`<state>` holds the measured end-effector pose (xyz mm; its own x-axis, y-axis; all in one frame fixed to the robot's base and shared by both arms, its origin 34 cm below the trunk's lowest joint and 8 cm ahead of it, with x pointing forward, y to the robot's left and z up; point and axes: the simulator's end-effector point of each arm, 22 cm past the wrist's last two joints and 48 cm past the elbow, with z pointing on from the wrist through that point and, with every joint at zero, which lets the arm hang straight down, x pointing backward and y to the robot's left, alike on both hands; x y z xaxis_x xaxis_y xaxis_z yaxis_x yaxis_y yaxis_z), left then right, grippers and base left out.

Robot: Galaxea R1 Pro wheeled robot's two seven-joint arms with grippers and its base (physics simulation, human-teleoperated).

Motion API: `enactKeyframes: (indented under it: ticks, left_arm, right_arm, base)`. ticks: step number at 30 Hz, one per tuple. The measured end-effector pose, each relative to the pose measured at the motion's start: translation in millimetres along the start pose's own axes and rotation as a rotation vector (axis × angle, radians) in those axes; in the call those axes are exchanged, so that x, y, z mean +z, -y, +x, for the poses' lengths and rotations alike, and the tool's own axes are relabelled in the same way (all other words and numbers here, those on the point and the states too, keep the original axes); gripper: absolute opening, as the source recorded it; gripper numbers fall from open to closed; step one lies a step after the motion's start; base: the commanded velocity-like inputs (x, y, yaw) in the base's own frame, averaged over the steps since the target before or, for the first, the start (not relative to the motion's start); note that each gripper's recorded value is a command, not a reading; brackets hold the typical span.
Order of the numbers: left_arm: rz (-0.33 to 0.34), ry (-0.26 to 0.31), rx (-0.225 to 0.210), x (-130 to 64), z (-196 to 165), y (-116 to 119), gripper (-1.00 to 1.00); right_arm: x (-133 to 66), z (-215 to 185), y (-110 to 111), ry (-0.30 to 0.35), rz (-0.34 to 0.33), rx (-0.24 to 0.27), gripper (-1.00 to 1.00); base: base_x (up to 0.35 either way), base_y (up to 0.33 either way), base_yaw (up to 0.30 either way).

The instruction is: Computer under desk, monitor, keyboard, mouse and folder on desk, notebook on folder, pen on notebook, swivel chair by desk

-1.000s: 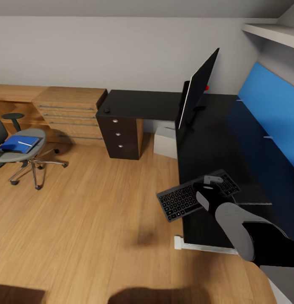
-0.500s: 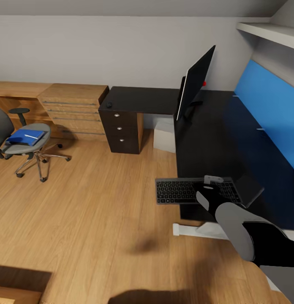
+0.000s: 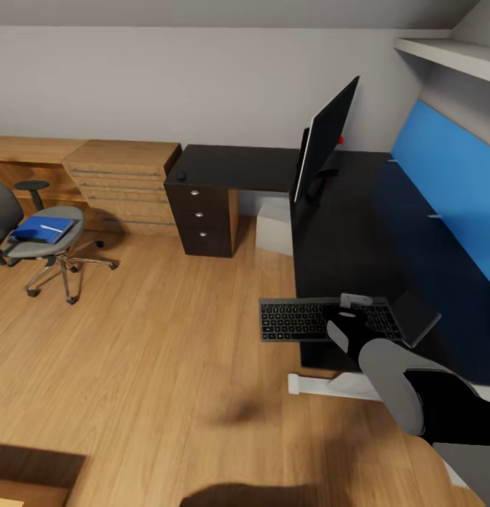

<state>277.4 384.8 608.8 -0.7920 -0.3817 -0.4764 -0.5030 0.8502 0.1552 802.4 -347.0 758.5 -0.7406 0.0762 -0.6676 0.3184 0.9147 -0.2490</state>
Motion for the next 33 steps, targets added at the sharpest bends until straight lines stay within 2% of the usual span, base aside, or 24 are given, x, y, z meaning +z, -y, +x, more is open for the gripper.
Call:
enactKeyframes:
  ticks: [5, 19, 33]
  left_arm:
    - [0.0, -0.005, 0.0, 0.2, 1.3, 0.9, 1.0]
    - [0.0, -0.005, 0.001, -8.0, 2.1, -2.8, 1.0]
    - [0.0, -0.005, 0.0, -8.2, 2.3, -2.3, 1.0]
  right_arm:
    - [1.2, -5.2, -0.2, 0.035, -0.001, 0.035, 1.0]
    - [-6.6, -8.5, 3.0, 0.046, -0.001, 0.039, 1.0]
    - [-6.4, -8.7, 2.8, 0.047, -0.004, 0.04, 1.0]
  base:
    - [0.134, 0.0, 0.0]
    - [0.007, 0.0, 0.0]
    - [0.0, 0.0, 0.0]
